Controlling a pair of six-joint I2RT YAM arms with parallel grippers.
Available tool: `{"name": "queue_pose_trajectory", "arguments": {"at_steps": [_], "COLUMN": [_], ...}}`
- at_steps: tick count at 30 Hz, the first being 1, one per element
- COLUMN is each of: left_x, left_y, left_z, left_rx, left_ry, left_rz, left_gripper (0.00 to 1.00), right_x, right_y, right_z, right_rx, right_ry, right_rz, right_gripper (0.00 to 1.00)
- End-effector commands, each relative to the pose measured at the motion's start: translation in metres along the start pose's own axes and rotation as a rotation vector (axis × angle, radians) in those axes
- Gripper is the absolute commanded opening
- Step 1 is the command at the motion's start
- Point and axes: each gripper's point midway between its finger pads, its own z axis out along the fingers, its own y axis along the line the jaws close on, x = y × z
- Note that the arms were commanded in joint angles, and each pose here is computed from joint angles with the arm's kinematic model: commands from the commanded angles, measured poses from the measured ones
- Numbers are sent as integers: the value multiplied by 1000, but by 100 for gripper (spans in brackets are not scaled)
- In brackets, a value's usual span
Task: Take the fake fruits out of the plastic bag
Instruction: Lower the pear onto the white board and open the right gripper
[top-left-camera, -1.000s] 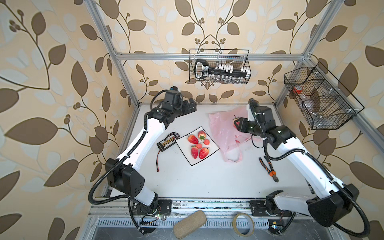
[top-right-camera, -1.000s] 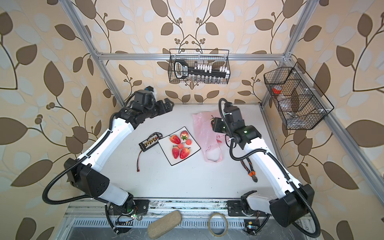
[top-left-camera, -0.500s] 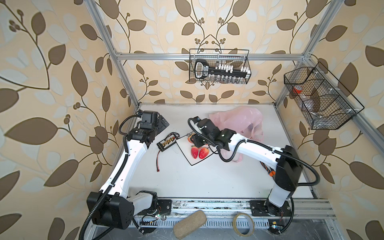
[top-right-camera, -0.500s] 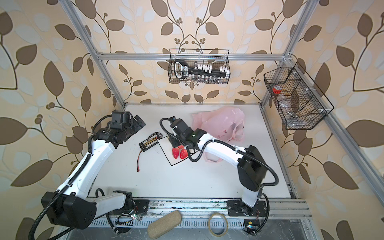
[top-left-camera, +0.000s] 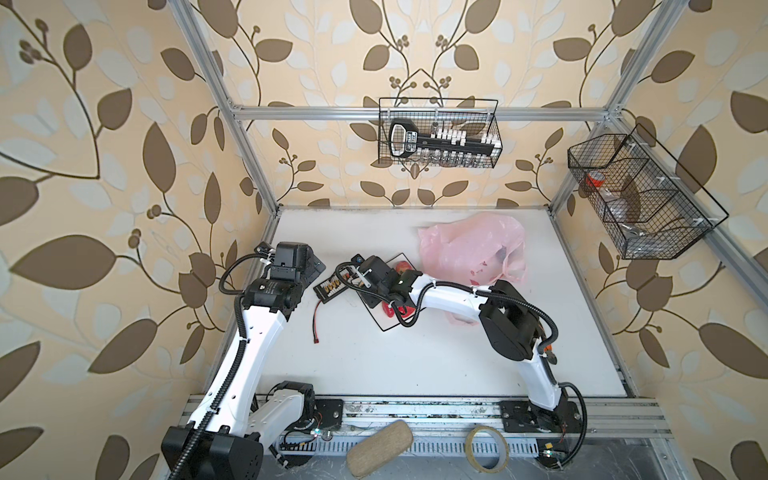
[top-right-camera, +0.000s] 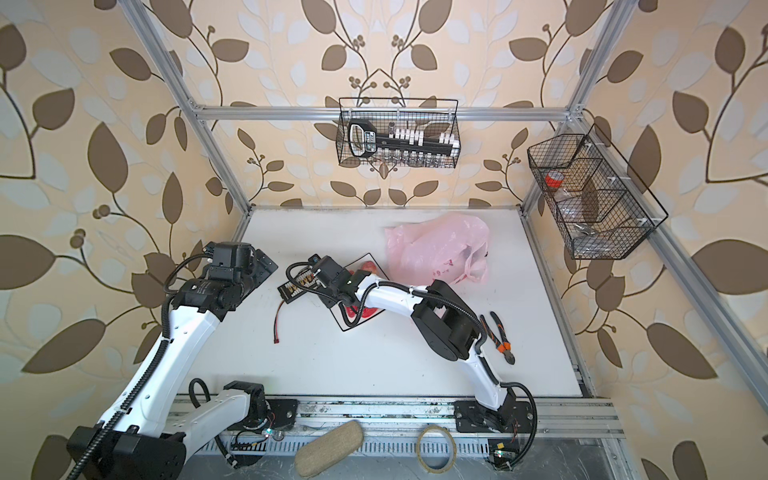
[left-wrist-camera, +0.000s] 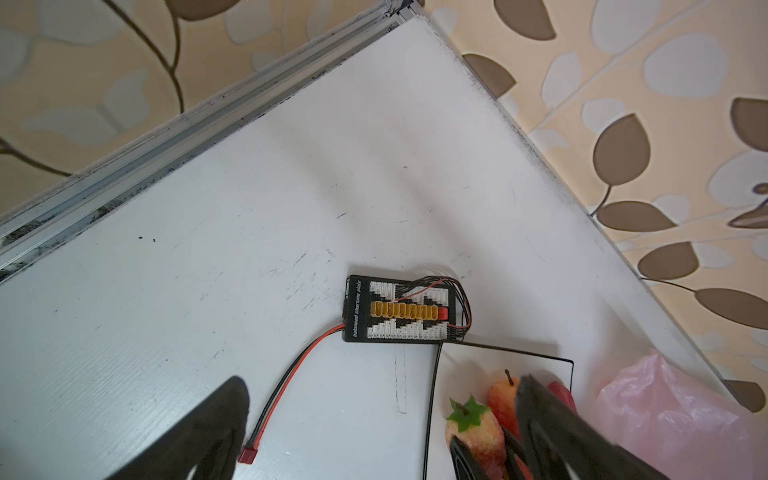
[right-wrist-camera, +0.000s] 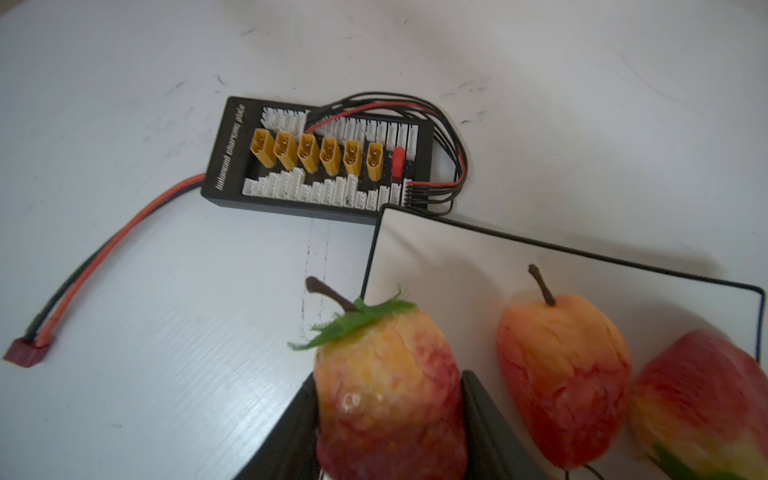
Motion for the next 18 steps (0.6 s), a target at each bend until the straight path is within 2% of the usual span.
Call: {"name": "queue_pose_trajectory", "arguments": {"at_steps": [1, 9, 15, 18], "left_x": [-8, -8, -12, -15], "left_y": [10, 6, 5, 6], "left_z": [-4, -2, -3, -4], "left_rx": [-45, -34, -30, -34], "left_ry": [-50, -42, -59, -78], "left_rz": [30, 46, 45, 45], "left_gripper": [99, 99, 99, 99], "right_x": [-7, -7, -39, -59], "right_y": [-4, -13, -9, -6], "right_z": [9, 15, -21, -57], "right_rx": [58, 118, 73, 21], "right_ry": [-24, -29, -110, -176], "right_rz": [-48, -101, -67, -32], "right_gripper": [48, 66, 74, 75]}}
